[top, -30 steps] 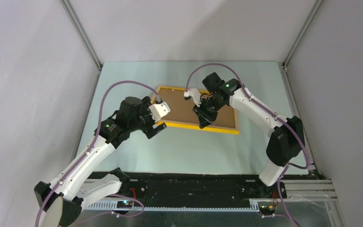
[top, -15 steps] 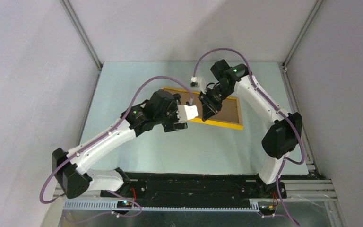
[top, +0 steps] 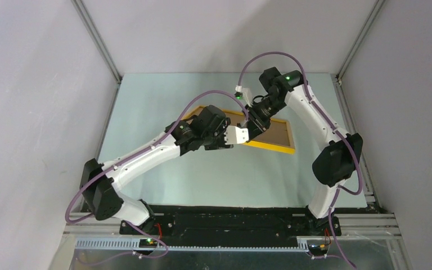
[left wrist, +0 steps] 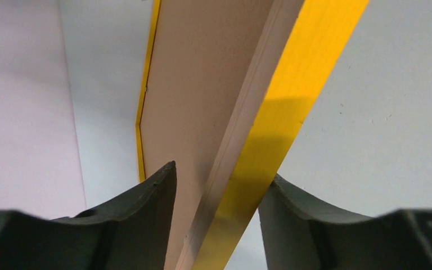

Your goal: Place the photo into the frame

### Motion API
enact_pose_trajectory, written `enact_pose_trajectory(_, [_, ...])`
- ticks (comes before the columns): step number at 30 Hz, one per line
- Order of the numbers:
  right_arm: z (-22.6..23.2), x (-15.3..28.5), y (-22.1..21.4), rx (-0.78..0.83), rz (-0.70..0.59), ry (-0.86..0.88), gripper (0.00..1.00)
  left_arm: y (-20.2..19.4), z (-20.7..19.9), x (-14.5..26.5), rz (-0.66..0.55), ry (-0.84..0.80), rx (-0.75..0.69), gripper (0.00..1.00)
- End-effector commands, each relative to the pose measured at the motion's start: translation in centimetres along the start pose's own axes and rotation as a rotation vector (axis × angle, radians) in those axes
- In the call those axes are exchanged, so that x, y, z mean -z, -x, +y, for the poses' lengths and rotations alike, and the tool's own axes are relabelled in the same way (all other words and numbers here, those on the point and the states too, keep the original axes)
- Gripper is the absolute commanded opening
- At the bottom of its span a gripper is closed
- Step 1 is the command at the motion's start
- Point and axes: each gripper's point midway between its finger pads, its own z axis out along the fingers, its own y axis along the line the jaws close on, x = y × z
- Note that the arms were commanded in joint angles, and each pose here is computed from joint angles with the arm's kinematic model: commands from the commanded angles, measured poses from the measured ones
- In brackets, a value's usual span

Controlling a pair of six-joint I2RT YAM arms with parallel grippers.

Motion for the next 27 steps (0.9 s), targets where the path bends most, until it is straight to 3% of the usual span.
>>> enact_pose_trajectory(1, [1.9,1.5,0.9,-0.007,-0.056,0.067,0.00,2.2,1.9,0.5,-0.046,0.051,-0.019,0.55])
enact_pose_trajectory(9, [1.2,2.1,0.4,-0.025,-0.052,0.028,0.00,2.4,2.0,0.5,-0.041,0.056,-0.028,0.28])
enact_pose_trajectory(11, [0.8,2.4,0.6,-0.020,-0.066,-0.004,0.03,2.2,1.9,0.6,-0.032,0.060,-0.032,0.16])
enact_pose_trajectory(14, [0.6,3.1,1.0,-0.014,-0.090,-0.045,0.17,1.9,2.0,0.9,-0.024,0.071,-0.029,0.01])
enact_pose_trajectory(20, [0.5,6.1,1.8,0.015,-0.172,-0.195,0.51,1.9,2.3,2.3,-0.032,0.082,-0.021,0.00])
enact_pose_trajectory(27, [1.7,10.4,2.3,0.121,-0.317,-0.393,0.74,1.6,2.3,5.5,-0.049,0.085,-0.020,0.00])
